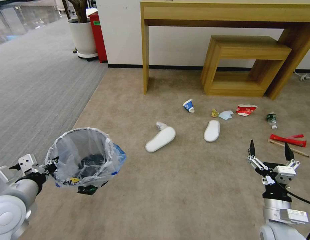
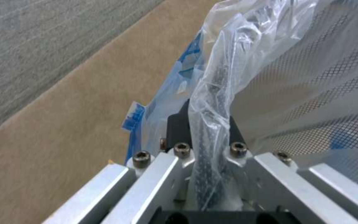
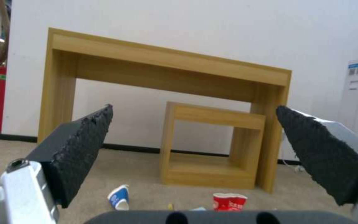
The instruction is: Pick up the trash bin and place the garbage on the floor into it.
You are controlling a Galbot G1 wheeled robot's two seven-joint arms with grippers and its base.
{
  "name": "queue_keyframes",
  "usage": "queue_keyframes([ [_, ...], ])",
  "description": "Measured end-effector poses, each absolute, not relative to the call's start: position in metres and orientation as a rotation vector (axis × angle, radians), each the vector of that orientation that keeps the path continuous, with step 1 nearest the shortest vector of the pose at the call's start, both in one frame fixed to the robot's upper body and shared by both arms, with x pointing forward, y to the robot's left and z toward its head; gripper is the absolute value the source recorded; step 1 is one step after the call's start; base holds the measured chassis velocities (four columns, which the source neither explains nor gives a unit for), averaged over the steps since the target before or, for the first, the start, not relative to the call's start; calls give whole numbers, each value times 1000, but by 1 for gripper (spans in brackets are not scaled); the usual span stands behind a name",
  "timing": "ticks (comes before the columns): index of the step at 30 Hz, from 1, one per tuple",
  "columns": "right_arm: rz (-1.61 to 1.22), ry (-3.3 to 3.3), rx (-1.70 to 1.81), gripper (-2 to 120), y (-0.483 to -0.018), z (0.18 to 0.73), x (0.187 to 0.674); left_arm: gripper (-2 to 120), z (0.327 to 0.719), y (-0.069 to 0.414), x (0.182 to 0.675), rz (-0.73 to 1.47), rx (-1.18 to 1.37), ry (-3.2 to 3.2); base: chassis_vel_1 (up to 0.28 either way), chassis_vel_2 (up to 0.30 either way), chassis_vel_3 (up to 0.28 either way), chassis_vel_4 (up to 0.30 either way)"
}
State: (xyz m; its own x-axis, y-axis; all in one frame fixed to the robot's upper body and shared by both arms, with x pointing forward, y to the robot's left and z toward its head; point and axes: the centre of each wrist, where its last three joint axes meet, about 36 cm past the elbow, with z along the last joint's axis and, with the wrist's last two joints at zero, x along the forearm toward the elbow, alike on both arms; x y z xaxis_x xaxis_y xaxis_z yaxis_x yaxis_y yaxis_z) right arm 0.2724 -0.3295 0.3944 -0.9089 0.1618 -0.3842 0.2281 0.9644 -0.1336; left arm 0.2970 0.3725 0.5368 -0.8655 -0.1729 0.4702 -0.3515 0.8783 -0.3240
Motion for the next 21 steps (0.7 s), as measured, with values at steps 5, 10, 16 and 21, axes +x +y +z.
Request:
queue_keyframes([
  [5,-248,2735,280,100,-330,394,273,1,539,375,296,577,388,-2615,-204,199,197,-205],
  [10,-247,2734,280,100,-329,394,273,1,540,375,295,588,381,-2616,-203,199,195,-196],
  [16,-247,2734,278,100,-330,394,273,1,540,374,296,593,378,-2617,-196,190,197,-195],
  [21,-247,2731,277,100,-330,395,273,1,540,373,295,597,373,-2616,-204,196,205,-190],
])
